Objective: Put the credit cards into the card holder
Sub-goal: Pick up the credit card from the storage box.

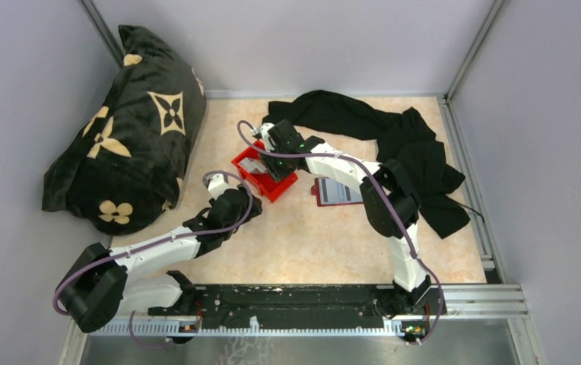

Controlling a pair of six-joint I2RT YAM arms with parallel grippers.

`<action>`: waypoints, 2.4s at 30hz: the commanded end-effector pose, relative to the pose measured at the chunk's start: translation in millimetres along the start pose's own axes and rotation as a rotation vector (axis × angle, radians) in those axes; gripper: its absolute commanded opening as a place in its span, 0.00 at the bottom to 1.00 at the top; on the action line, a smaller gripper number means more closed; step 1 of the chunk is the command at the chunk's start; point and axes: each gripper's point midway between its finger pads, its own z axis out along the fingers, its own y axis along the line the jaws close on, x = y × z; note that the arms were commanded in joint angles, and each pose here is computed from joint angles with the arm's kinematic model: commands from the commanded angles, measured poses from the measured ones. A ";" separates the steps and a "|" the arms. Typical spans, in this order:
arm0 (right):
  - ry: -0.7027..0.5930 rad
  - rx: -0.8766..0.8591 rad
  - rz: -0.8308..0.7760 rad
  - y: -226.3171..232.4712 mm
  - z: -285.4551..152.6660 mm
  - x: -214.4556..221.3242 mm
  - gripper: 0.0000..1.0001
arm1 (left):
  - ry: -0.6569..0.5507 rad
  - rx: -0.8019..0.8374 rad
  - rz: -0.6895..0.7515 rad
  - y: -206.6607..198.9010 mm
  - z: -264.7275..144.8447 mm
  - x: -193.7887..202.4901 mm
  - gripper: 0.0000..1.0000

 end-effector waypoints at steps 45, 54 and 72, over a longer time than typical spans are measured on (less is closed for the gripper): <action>-0.335 0.229 -0.079 2.6 -150.6 -66.6 0.00 | -0.163 0.460 0.152 -94.4 -55.2 -72.1 0.79; -0.356 0.023 0.037 39.4 -215.2 -13.1 0.00 | -0.123 0.736 0.284 -131.3 -95.1 -64.9 0.79; -0.233 -0.213 0.160 74.2 -224.5 77.2 0.00 | 0.036 1.095 0.509 -167.0 -102.7 -16.2 0.78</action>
